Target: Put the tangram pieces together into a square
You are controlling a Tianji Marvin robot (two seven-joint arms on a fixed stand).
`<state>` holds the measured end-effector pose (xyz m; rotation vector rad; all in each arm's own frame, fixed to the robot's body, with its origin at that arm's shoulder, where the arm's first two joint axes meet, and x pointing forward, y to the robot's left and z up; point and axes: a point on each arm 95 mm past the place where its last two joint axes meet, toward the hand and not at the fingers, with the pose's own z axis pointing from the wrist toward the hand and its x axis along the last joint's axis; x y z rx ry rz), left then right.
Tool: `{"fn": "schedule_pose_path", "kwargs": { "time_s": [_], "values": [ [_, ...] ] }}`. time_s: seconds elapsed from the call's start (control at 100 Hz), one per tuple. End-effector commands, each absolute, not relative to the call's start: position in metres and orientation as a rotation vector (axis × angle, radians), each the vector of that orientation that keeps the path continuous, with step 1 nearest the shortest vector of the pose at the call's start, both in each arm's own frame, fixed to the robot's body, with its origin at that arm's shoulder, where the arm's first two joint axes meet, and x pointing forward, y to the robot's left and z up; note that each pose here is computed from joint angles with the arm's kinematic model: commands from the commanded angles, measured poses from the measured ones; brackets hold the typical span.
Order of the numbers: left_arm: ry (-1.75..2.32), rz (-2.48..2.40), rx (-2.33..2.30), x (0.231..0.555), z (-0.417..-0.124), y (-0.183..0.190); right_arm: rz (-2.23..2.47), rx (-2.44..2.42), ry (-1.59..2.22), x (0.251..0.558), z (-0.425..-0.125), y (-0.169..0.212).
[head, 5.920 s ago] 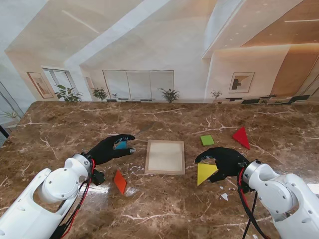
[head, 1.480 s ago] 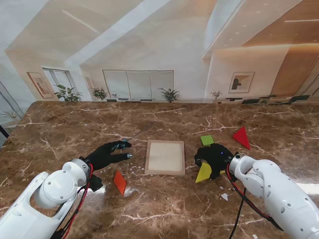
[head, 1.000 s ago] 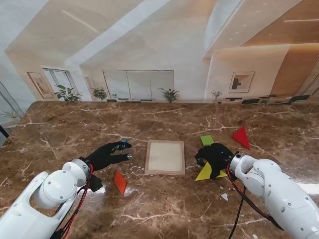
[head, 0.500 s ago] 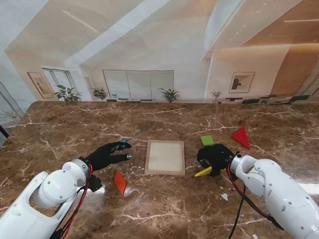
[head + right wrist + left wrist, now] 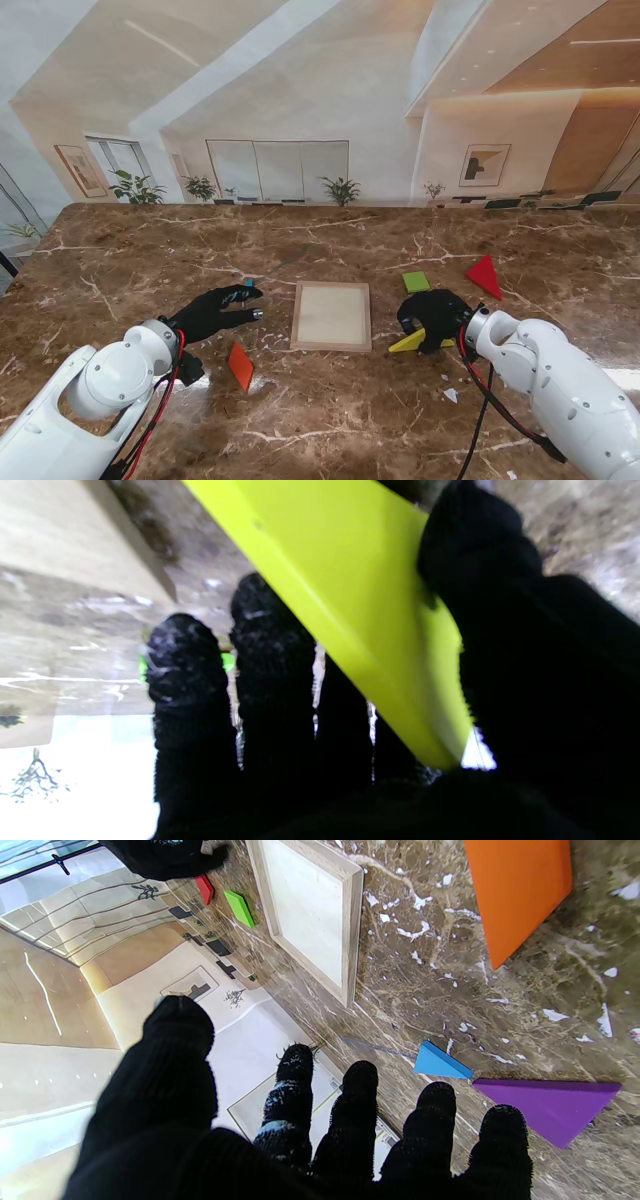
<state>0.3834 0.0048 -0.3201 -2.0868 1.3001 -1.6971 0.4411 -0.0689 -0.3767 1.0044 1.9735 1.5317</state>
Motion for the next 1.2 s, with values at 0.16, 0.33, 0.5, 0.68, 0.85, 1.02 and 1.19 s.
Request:
{"fn": "schedule_pose_path", "kwargs": {
  "time_s": [0.16, 0.33, 0.5, 0.68, 0.85, 1.02, 1.19],
  "values": [
    [1.282, -1.705, -2.092, 0.383, -0.326, 0.008, 1.513, 1.082, 2.0, 0.438, -0.384, -0.075],
    [1.273, -1.708, -2.098, 0.384, -0.327, 0.009, 1.569, 1.12, 1.963, 0.441, -0.369, -0.07],
    [1.27, -1.714, -2.098, 0.385, -0.328, 0.008, 1.612, 1.135, 1.931, 0.441, -0.354, -0.067],
    [1.267, -1.717, -2.095, 0.386, -0.328, 0.008, 1.644, 1.112, 1.906, 0.447, -0.336, -0.066],
    [1.262, -1.721, -2.091, 0.386, -0.328, 0.01, 1.659, 1.098, 1.898, 0.453, -0.317, -0.063],
    [1.258, -1.729, -2.081, 0.388, -0.327, 0.012, 1.67, 1.094, 1.9, 0.461, -0.289, -0.057],
    [1.243, -1.751, -2.067, 0.389, -0.327, 0.013, 1.667, 1.098, 1.908, 0.467, -0.261, -0.051]
  ]
}}
